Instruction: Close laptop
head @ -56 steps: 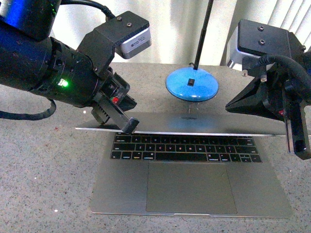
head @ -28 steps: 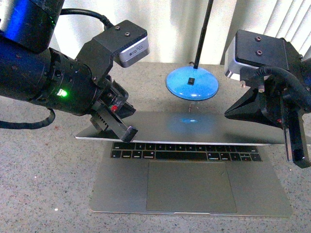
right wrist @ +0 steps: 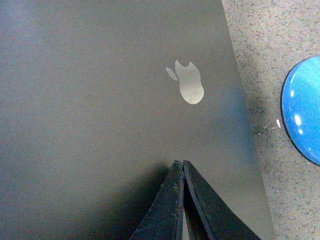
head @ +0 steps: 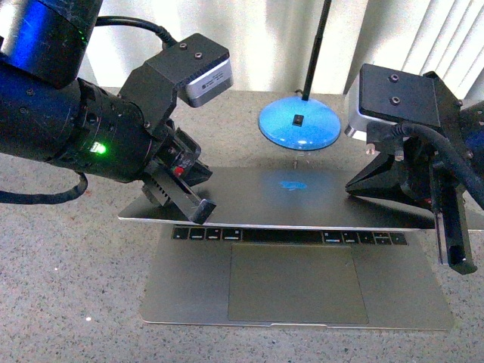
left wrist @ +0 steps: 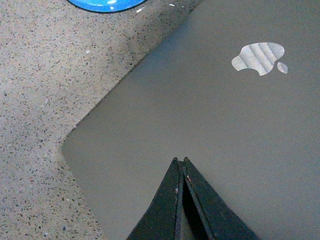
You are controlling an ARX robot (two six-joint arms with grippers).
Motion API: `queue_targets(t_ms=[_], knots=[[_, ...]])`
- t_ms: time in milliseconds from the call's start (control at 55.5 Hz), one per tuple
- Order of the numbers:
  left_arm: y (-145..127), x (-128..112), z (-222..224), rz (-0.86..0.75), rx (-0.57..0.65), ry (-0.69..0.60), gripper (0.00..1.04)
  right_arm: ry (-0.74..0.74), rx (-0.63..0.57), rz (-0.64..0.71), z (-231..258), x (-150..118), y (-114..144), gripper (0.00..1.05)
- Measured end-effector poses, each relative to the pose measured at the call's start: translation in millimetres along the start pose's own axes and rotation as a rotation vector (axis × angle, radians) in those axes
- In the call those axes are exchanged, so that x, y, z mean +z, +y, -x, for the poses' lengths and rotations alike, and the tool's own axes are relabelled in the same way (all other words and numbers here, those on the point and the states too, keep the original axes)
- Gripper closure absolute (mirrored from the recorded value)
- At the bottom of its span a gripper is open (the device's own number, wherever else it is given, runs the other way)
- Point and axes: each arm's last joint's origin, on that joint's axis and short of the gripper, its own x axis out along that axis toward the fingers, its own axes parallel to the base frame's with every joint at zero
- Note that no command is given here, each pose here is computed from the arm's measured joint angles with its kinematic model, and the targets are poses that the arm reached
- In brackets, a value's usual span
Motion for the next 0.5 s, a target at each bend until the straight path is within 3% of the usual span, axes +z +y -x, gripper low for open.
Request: queue_targets(t_ms=[505], knots=[[-5, -15, -8, 0.011, -0.019, 0.037, 1.01, 0.000, 0.021, -0.002, -9, -2, 8, 1.02]])
